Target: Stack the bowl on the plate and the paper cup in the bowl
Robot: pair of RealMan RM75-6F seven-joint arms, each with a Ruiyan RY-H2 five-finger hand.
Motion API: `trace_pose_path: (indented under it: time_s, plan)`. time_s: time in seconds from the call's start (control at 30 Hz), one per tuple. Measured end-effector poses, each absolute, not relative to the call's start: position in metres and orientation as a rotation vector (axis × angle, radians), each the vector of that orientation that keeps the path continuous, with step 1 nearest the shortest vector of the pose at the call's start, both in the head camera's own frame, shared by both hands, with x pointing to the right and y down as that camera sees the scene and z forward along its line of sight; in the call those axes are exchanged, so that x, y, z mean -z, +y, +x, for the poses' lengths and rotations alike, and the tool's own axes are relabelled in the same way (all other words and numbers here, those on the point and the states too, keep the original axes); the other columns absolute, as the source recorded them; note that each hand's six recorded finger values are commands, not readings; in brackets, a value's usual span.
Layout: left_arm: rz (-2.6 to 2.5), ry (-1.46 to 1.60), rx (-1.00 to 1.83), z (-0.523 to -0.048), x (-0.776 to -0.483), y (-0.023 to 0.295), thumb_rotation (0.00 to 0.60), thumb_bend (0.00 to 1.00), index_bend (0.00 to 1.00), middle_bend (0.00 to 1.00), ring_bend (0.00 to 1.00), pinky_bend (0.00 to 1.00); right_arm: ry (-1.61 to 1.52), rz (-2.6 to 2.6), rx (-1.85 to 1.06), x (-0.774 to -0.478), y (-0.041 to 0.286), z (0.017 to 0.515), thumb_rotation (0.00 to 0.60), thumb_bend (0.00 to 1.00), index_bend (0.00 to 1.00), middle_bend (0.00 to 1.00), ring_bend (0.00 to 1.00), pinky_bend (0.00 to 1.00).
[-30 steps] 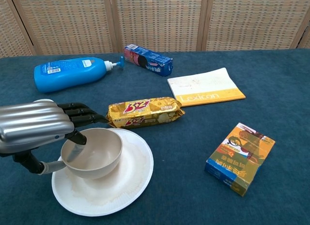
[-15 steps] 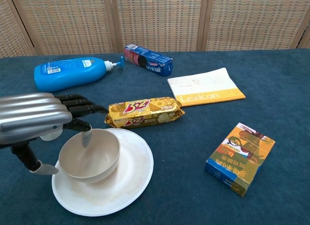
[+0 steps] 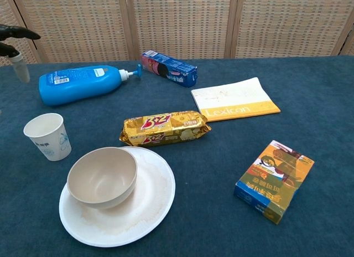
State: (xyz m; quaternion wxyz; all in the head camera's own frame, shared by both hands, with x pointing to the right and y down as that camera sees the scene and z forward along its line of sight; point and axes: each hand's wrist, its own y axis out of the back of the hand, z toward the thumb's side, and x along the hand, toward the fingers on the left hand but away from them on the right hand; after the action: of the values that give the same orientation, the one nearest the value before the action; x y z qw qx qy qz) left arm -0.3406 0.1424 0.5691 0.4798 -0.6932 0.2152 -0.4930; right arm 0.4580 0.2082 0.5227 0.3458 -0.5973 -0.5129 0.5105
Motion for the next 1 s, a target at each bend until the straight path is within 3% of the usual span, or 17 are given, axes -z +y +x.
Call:
trace_pose_path:
  time_s: [0.33,1.0]
  plan:
    - [-1.664,0.53,1.336,-0.382,-0.597,0.15,0.6,0.21,0.4,0.0,0.0,0.0,-1.301,-1.57,-1.316,-0.526,0.208,0.448,0.6,0.15,0.0,0.0,0.0,0.0]
    - [-1.689,0.428,1.376,-0.365,-0.648,0.157,0.6,0.23,0.44,0.0,0.0,0.0,-1.315,-1.565,-1.318,-0.526,0.208,0.452,0.6,0.15,0.0,0.0,0.0,0.0]
